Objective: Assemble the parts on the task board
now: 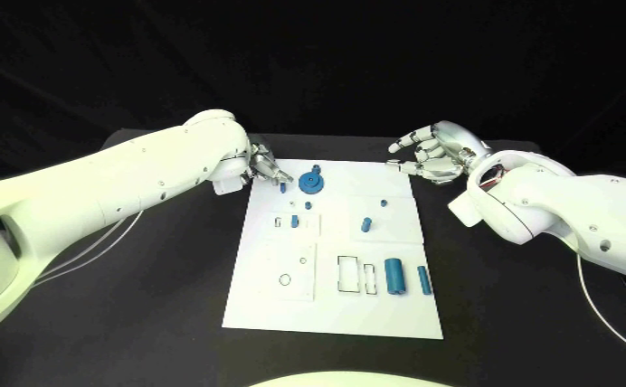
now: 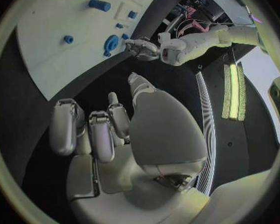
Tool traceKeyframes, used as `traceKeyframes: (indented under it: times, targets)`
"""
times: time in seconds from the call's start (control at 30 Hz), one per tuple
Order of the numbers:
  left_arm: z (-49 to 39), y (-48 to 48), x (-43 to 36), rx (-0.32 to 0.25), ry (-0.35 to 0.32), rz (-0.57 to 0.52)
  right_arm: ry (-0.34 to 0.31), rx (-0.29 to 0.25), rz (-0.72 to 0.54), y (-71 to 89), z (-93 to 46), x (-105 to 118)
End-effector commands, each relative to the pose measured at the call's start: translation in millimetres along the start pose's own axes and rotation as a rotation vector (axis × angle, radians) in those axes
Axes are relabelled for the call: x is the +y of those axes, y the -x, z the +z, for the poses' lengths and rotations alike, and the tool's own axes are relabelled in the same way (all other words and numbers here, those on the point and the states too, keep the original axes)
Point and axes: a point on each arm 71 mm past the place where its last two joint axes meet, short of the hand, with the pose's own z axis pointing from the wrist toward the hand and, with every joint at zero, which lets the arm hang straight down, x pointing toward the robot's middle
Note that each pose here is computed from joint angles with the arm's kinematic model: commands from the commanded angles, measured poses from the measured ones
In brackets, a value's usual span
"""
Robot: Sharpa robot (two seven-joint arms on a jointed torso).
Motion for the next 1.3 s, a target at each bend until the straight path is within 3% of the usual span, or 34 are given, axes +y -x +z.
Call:
traceKeyframes:
  times: [0.03,1.3]
  targets:
    - [0.2,-2.6,-2.9,0.033,-0.018,0.011,0.013,0.012,-0.001,-1.3,0.1,1.1]
    - [1.7,-5.5,-1.8,0.064,-0.050,-0.041,0.013,0.014,-0.002,-1.7,0.9,1.2]
